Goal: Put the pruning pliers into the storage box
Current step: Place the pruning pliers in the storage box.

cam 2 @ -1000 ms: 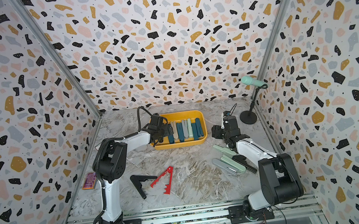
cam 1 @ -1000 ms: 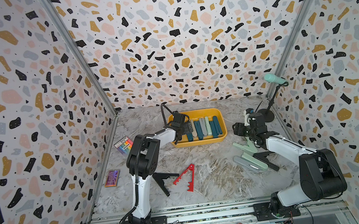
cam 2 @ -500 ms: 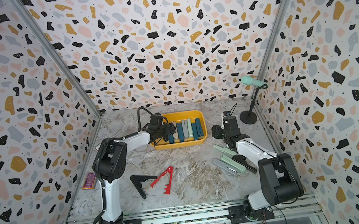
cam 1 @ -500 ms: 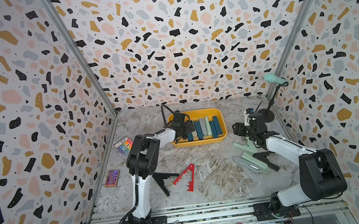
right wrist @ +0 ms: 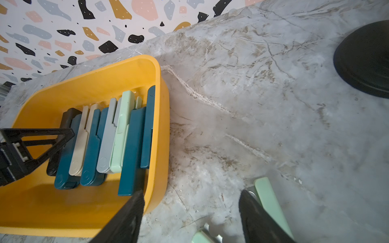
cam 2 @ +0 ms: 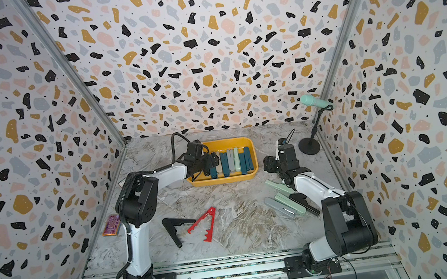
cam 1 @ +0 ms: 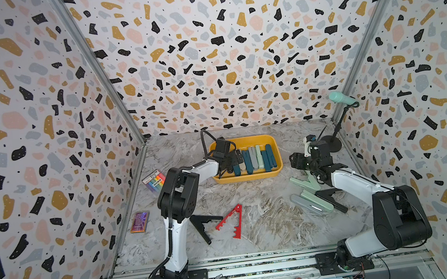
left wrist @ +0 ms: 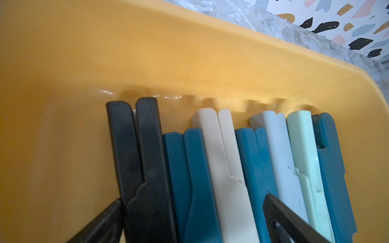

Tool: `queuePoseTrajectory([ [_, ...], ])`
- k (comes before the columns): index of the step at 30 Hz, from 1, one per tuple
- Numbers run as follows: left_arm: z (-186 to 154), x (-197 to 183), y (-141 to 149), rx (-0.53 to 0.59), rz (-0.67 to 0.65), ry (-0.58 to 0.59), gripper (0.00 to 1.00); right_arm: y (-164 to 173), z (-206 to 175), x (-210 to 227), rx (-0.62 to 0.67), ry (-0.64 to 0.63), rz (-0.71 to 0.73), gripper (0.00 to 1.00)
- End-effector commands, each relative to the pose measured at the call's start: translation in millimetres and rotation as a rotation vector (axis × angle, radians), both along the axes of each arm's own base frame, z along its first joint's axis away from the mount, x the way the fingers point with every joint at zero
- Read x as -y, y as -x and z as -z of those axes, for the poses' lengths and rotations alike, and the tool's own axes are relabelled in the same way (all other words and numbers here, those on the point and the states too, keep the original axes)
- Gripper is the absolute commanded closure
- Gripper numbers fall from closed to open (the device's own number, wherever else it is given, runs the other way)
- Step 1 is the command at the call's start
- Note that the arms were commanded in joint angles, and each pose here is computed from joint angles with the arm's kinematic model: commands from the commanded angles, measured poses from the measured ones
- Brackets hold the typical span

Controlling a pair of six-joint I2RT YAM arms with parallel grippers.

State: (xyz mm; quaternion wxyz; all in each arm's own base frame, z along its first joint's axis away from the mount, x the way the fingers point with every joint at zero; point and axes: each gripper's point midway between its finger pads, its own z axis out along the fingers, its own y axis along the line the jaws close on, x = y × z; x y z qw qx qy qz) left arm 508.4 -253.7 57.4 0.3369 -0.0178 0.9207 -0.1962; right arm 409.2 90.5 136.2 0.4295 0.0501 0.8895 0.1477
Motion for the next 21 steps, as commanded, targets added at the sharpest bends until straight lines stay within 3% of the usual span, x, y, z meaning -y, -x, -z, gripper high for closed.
queuePoseTrajectory([
  [1, -16.2, 19.7, -9.2, 0.055, 0.057, 0.04, 0.01, 2.2, -11.6, 4.6, 0.026, 0.001, 0.015, 0.27],
  [10, -12.7, 18.9, -8.5, 0.043, 0.063, 0.014, 0.0, 1.0, -7.3, 3.5, 0.014, 0.001, 0.011, 0.27],
  [21, -45.5, -2.6, -9.0, 0.123, 0.014, -0.074, 0.0, 1.9, -6.8, 6.3, 0.009, 0.016, 0.017, 0.27],
])
